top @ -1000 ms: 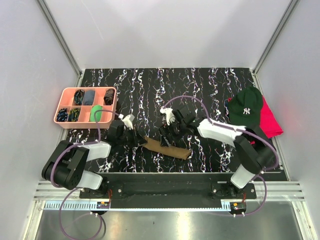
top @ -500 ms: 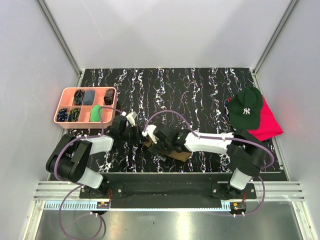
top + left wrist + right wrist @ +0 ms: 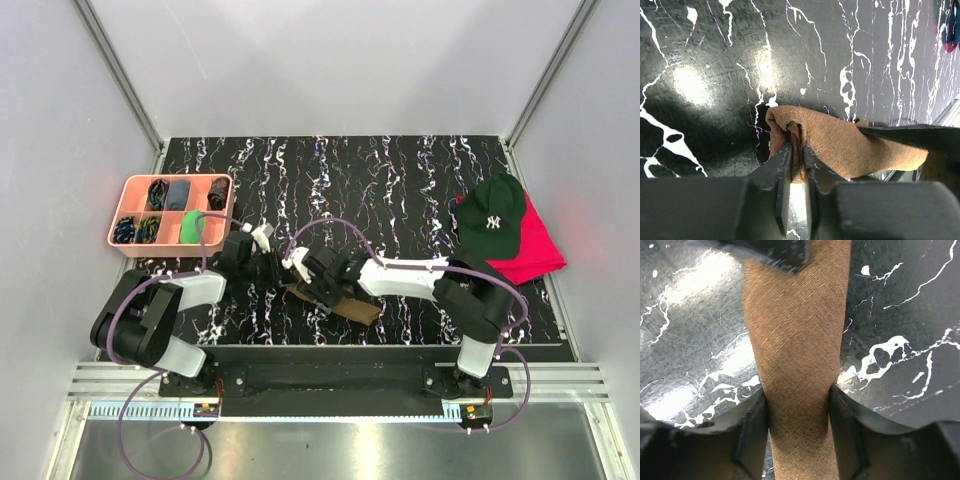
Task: Fold the napkin, place the utensils inside, and roll it up
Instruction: Roll the napkin with the utensil
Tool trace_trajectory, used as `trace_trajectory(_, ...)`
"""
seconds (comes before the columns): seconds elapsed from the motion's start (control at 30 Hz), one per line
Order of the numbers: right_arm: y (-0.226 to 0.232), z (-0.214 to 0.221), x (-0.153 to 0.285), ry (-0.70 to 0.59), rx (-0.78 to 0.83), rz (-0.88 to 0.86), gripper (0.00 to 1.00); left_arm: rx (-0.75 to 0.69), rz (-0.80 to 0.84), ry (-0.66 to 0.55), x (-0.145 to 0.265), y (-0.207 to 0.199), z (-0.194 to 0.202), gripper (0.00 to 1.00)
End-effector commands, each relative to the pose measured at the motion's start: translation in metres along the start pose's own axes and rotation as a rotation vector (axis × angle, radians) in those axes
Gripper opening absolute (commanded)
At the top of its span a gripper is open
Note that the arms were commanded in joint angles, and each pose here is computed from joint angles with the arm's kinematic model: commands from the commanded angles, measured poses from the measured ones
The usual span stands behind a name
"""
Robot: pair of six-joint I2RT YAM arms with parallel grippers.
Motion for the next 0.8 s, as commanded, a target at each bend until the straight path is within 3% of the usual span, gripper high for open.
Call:
trace_trajectory(0.0,0.014,0.026,-0.009,0.120,-0.100,-0.159,0.51,-0.032,0.018,-0.029,0.010,-0.008,-0.003,0.32)
trace_trajectory(0.07,0.021,0.029,-0.008,0.140,-0.134,-0.232,0.47,-0.044,0.014,-0.060,0.016,-0.011,-0.007,0.41)
trace_trajectory(0.1,0.024,0.033,-0.009,0.158,-0.147,-0.261,0.46,-0.045,-0.002,-0.073,0.019,-0.009,-0.009,0.50)
trace_trajectory(0.23,0.032,0.035,-0.008,0.178,-0.207,-0.374,0.43,-0.067,-0.025,-0.129,0.030,-0.009,-0.010,0.59)
trace_trajectory(0.37,0.037,0.033,-0.004,0.184,-0.252,-0.483,0.41,-0.090,-0.017,-0.187,0.039,-0.011,-0.011,0.59)
trace_trajectory(0.77,0.036,0.027,-0.003,0.180,-0.389,-0.690,0.40,-0.107,0.005,-0.214,0.040,-0.009,-0.002,0.51)
Point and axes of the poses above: each gripper's point midway between its finger pads, its own x axis back along the fingers, its own y axis along the line the jaws close on, z = x × y, the point moved 1 cm from there along x, back along the fingers, and after that the axes turned 6 degrees about -x, right-handed, at the moved point
